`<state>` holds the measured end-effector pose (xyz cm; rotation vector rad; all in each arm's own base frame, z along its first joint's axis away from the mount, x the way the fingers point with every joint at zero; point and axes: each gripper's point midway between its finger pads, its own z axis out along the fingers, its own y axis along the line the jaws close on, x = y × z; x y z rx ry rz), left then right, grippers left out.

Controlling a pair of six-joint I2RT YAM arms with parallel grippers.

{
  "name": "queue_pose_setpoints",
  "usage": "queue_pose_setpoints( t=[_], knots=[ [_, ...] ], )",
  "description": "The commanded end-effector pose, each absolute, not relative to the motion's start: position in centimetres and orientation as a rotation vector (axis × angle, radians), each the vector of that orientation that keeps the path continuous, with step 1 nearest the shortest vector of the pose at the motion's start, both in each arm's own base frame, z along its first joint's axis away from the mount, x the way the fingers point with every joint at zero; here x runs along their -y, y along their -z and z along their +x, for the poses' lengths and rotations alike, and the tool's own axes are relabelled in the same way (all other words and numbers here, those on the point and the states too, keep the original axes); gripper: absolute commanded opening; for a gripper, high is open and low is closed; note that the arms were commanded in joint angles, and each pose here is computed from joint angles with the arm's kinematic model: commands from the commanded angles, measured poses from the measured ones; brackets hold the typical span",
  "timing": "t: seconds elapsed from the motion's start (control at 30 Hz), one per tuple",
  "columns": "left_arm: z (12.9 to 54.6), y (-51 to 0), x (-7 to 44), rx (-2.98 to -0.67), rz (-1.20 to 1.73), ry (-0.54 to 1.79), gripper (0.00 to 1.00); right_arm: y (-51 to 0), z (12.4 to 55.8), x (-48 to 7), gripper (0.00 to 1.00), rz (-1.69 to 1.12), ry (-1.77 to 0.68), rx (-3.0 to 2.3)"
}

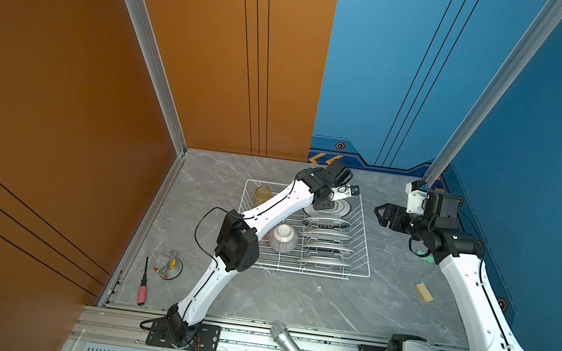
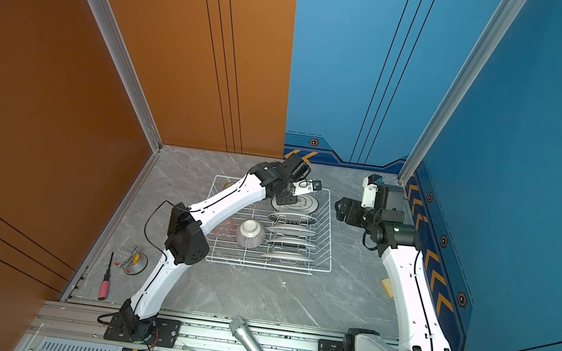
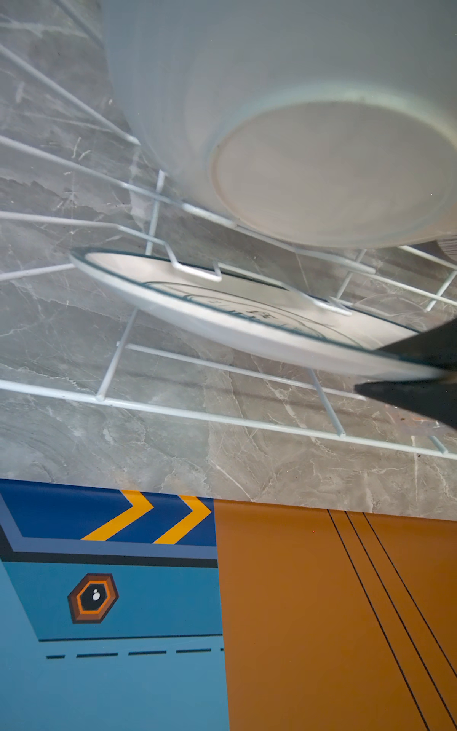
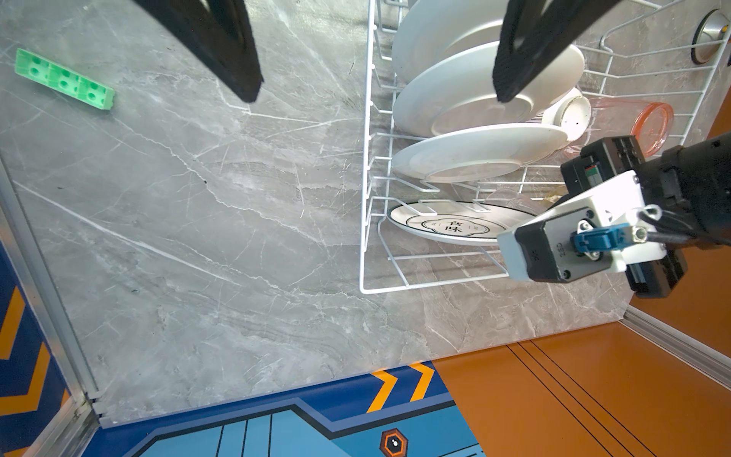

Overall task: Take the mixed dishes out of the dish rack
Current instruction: 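Lift the white plate out of the rack with the left gripper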

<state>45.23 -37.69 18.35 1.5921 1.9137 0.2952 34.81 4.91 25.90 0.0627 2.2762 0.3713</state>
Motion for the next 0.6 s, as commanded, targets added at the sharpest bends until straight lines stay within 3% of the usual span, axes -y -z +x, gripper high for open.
queue_pose_setpoints(
  t=[0.0, 0.57],
  knots=[
    [43.6, -21.1, 40.2, -1.868, 1.537, -0.225, 0.0, -26.5, 34.5, -5.0, 0.9, 0.074, -0.398, -2.251],
    [43.1, -26.5, 39.7, -1.79, 1.437, -0.322, 0.0, -26.7, 34.7, -5.1, 0.9, 0.077, -0.413, -2.238]
  ],
)
